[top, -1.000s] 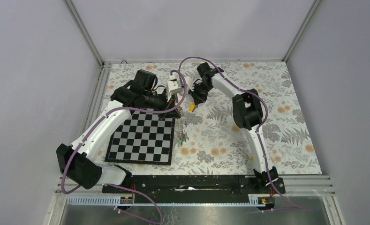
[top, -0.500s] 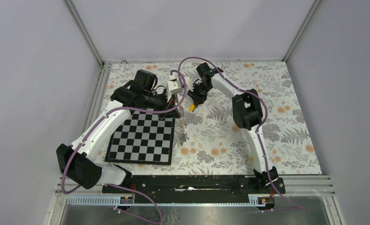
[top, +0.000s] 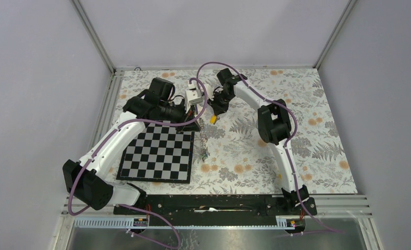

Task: Put the keys on the keyring

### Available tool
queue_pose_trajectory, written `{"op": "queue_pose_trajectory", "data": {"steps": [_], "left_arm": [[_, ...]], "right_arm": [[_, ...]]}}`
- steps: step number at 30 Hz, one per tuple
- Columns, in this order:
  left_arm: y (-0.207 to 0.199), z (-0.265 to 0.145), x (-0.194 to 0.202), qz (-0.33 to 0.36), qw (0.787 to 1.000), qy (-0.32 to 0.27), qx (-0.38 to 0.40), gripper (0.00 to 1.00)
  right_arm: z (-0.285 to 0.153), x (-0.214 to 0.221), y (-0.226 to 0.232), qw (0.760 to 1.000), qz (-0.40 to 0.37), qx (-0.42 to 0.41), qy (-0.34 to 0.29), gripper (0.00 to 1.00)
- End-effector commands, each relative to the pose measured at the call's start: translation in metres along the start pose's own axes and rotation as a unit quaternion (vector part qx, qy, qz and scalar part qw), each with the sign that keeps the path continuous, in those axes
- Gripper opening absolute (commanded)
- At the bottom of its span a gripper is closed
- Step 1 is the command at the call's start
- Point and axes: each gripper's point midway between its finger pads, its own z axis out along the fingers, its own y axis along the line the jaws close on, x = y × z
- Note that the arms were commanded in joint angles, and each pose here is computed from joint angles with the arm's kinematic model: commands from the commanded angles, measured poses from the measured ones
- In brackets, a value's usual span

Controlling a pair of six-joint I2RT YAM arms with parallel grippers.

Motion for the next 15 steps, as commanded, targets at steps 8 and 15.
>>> {"op": "queue_pose_trajectory", "data": {"steps": [8,15], "left_arm": [[-0.0044,-0.0024,-0.0121,0.026,0.999,-0.025,0.013,0.00],[-0.0046,-0.0024,-0.0116,0.026,0.999,-0.025,0.013,0.00]], "right_arm": [[0.0050,-0.0062,0.0045,1.000,-0.007,-0.013,-0.003,0.14],[0.0071,-0.0049,0.0061,1.000,-0.005,-0.016,-0.002,0.15]]}}
